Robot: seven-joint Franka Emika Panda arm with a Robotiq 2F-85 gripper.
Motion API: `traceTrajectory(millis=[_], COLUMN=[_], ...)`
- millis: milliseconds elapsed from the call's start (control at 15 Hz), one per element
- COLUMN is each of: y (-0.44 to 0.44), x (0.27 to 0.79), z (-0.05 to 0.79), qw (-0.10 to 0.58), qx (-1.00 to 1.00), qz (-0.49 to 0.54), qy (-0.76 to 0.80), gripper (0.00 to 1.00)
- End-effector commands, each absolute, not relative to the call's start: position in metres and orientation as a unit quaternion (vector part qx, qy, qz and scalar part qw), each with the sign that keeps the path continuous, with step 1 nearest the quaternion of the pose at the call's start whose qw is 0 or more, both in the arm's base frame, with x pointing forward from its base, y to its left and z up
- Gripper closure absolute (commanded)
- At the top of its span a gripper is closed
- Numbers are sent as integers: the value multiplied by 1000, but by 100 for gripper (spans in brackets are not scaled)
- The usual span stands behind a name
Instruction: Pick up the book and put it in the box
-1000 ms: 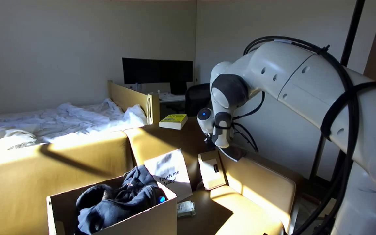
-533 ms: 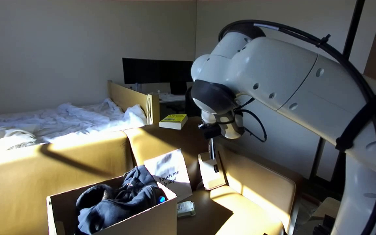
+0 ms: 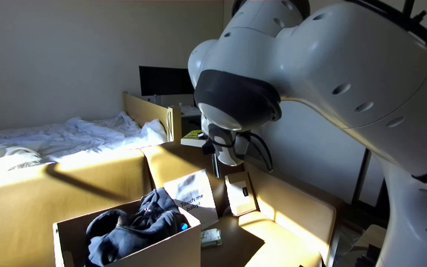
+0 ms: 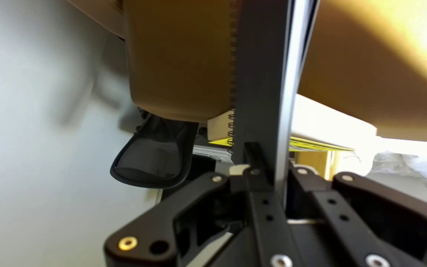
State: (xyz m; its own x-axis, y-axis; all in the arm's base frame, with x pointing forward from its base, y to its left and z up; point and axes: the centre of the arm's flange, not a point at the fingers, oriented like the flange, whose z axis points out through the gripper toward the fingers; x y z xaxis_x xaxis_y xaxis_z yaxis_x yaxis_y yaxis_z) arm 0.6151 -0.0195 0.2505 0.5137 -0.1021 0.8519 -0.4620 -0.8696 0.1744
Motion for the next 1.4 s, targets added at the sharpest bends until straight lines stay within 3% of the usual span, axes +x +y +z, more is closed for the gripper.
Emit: traceTrajectory(millis=[0,467,667,933,1333], y=[14,135,148,64,-77], x=[535,440,394,452,495], z=[260,264,289,353,437], qw=[184,211,187,178,205], qx=[851,852,826,797,705], qz=[476,477,520,529,537], qy=[-127,-49,-106,-230,-415], gripper=[97,97,97,97,97])
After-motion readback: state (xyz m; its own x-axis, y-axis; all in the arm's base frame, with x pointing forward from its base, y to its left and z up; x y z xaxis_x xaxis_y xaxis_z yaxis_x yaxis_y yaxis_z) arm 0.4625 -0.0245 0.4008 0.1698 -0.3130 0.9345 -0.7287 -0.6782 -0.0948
